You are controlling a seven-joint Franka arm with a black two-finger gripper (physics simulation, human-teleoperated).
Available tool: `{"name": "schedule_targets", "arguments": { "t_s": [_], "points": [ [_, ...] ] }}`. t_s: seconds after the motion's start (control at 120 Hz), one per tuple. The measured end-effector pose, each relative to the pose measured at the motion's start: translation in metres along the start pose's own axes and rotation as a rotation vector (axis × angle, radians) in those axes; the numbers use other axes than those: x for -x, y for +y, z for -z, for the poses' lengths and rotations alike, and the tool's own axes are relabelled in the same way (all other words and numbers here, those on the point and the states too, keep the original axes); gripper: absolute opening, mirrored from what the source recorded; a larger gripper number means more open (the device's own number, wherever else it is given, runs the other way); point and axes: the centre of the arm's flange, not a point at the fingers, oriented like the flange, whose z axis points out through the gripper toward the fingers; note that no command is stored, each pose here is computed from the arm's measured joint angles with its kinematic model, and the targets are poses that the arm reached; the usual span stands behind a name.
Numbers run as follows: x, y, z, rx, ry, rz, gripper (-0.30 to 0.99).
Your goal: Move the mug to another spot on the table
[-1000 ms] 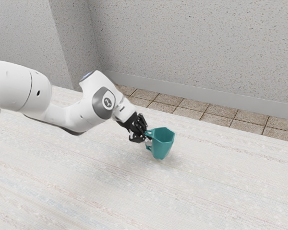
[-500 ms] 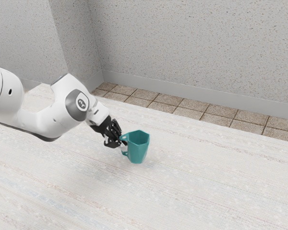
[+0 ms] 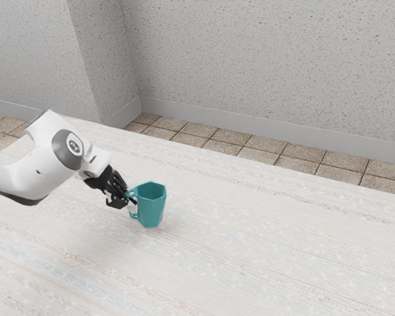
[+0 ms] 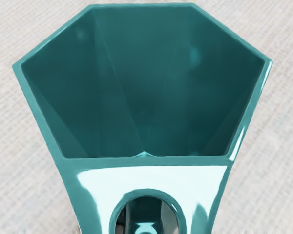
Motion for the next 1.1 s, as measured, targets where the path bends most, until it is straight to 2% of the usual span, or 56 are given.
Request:
{"name": "schedule_targets", "arguments": {
  "t_s": [0.308, 0.433, 1.1],
  "points": [
    [0.038, -0.017, 0.016, -0.035, 0.016, 0.077, 0.01],
    [0.049, -0.005, 0.022, -0.041, 0.015, 0.091, 0.01],
    [0.056, 0.013, 0.018, -0.032, 0.039, 0.083, 0.01]
  ]
}}
